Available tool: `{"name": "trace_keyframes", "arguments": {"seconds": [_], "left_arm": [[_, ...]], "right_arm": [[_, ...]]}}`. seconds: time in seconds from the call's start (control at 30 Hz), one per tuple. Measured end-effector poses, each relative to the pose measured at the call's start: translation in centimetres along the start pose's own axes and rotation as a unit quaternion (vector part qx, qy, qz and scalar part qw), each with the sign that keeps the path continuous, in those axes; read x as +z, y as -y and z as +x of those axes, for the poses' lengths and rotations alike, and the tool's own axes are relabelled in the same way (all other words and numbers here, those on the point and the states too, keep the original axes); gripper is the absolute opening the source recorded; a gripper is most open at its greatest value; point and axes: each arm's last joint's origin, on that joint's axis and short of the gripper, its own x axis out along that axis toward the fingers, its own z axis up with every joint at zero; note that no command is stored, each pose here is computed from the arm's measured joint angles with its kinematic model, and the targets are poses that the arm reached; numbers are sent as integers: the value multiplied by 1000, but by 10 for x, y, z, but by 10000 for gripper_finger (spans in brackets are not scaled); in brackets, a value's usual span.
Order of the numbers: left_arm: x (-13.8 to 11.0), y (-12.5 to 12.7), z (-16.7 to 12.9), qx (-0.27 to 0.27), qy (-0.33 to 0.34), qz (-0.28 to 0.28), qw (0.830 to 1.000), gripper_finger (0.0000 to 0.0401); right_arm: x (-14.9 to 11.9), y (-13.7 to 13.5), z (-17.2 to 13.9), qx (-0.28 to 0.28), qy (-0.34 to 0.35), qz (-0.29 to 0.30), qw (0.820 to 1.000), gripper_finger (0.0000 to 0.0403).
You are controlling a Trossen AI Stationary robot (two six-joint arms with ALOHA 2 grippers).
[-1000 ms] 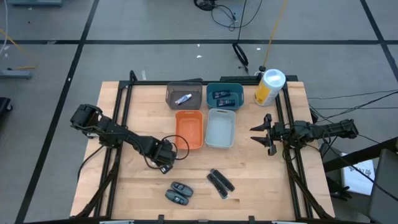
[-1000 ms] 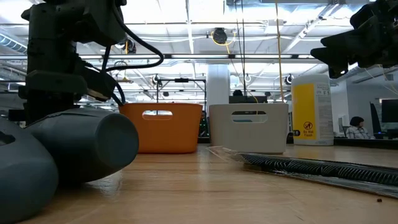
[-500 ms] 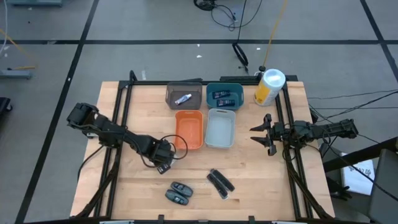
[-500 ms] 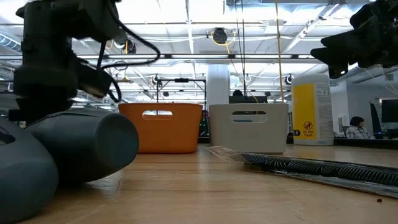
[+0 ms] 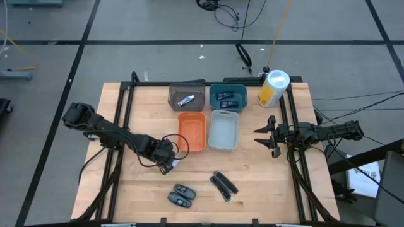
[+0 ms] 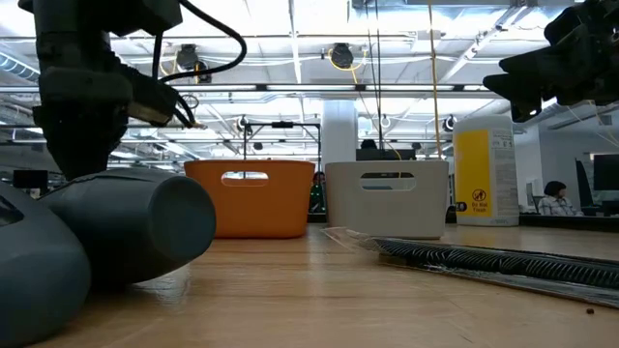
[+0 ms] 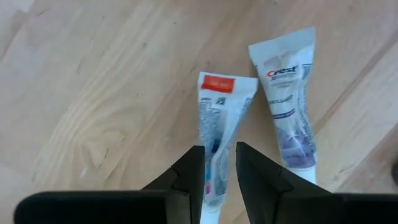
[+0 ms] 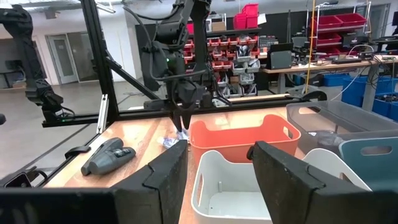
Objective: Pick & Place Travel size toiletries
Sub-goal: Put the left white toothpaste into the black transparent bin
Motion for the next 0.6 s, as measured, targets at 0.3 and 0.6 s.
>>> {"name": "trace_keyframes", "arguments": {"seconds": [0.3, 0.6], "left_arm": [[-6, 1, 4, -1, -14, 7, 1000, 135], [-11, -1, 10, -5, -24, -16, 1000, 201]], "right_arm": [[0, 0, 0, 0, 0, 0, 1000, 171], [0, 0, 0, 0, 0, 0, 1000, 171]]}}
